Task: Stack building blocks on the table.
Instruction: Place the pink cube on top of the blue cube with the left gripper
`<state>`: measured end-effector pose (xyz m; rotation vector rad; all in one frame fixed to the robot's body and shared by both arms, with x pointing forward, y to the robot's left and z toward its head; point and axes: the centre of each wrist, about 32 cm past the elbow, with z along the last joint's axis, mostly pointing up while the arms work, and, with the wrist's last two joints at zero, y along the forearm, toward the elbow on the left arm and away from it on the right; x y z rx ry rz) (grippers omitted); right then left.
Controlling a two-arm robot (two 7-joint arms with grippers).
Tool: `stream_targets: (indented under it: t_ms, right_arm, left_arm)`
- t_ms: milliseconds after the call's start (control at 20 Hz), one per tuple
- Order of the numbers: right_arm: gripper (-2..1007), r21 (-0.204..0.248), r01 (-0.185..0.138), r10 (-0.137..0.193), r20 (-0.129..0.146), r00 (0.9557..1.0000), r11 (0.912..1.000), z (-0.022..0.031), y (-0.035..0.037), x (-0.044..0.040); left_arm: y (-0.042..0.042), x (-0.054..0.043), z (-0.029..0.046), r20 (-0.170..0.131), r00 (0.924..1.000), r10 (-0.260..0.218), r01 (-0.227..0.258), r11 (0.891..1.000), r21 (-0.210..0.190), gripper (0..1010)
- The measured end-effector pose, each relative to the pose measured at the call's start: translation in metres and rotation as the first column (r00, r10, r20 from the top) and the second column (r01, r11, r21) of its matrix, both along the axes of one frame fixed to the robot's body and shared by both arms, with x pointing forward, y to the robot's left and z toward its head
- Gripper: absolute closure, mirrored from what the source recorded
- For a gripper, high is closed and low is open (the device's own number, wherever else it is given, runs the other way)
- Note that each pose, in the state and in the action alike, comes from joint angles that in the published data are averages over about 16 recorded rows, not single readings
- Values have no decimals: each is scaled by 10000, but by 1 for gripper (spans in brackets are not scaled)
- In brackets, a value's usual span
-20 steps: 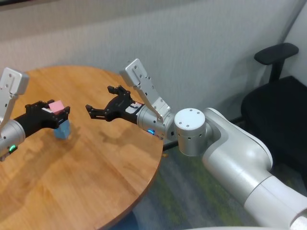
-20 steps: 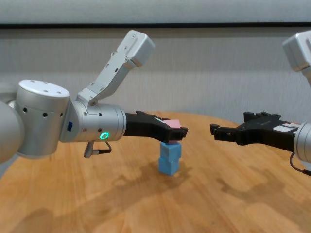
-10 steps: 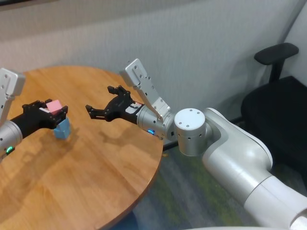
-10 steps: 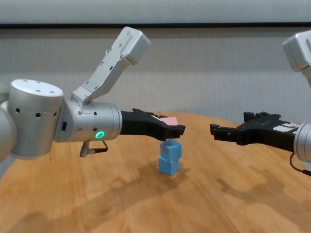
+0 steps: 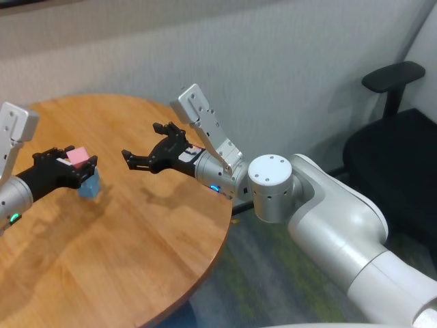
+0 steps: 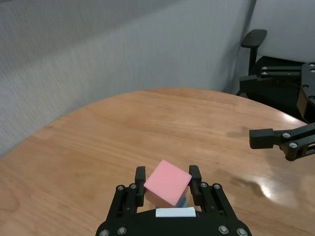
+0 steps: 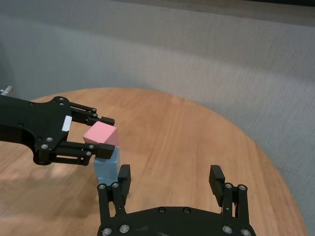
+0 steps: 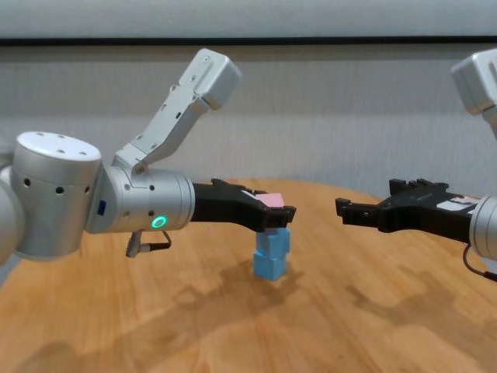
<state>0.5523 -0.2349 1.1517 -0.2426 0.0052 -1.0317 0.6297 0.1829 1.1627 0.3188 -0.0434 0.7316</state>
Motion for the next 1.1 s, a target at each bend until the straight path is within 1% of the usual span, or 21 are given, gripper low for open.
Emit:
stream_targets:
  t_ms: [600, 850, 1100]
  right_arm:
    - [1, 0, 0, 0, 0, 10000, 10000, 0, 0, 0]
    - [1, 0, 0, 0, 0, 10000, 10000, 0, 0, 0]
    - [1, 0, 0, 0, 0, 10000, 10000, 0, 0, 0]
  left_arm:
    - [-27, 4, -16, -34, 10000, -36, 36, 10000, 41, 446]
    - [-33, 10, -9, -29, 10000, -43, 43, 10000, 12, 390]
    - [-33, 14, 13, -6, 10000, -43, 43, 10000, -62, 283]
